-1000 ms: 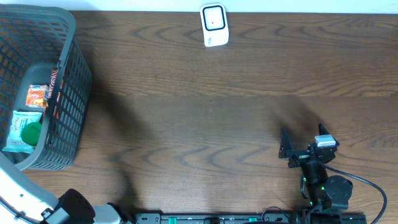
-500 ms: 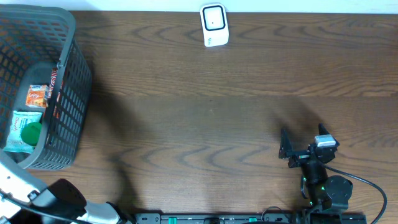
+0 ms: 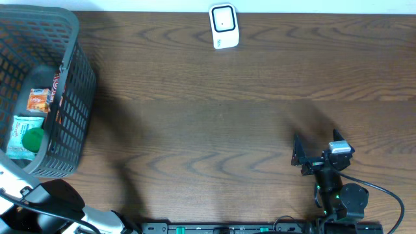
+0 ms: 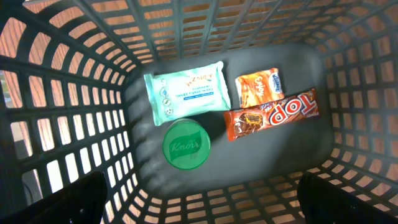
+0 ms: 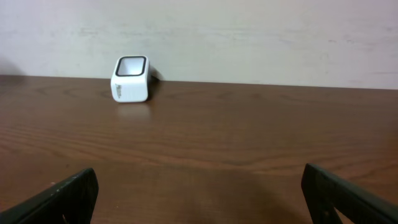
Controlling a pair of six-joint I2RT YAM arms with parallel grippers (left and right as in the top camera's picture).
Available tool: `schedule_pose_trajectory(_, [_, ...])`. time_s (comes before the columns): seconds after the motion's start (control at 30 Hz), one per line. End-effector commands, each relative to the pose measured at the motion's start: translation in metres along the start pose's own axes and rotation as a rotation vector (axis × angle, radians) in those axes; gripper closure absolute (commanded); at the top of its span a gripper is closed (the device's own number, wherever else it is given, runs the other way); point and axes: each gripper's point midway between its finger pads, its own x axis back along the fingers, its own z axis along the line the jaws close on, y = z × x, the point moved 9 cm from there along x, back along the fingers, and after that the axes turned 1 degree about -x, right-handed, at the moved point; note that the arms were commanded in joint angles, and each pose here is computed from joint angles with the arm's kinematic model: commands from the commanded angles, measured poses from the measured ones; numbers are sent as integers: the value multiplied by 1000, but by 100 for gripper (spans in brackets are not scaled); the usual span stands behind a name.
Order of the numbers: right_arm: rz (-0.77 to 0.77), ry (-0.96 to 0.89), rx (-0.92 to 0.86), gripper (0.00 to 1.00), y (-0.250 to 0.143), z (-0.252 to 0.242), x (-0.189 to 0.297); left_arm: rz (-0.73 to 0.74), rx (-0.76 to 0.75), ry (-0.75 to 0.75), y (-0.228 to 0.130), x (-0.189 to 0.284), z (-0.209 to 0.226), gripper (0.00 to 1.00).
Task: Scan the item barcode
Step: 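Raise the left gripper over the basket and look down inside, then lower the left gripper into the basket and grasp the green-capped bottle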
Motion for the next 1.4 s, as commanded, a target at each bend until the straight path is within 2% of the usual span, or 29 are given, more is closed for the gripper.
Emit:
schedule_pose_trajectory(0.0, [3, 11, -10, 1, -1, 1, 0, -7, 15, 43, 1, 1, 5, 2])
schedule_pose_trajectory(0.47, [3, 11, -10, 1, -1, 1, 0, 47, -2, 139, -9, -17, 14, 2])
schedule_pose_trajectory(1.1, [3, 11, -10, 1, -1, 1, 0, 89, -14, 170, -15, -18, 18, 2])
schedule_pose_trajectory(1.37, [3, 11, -10, 1, -1, 1, 0, 127, -27, 223, -23, -37, 22, 2])
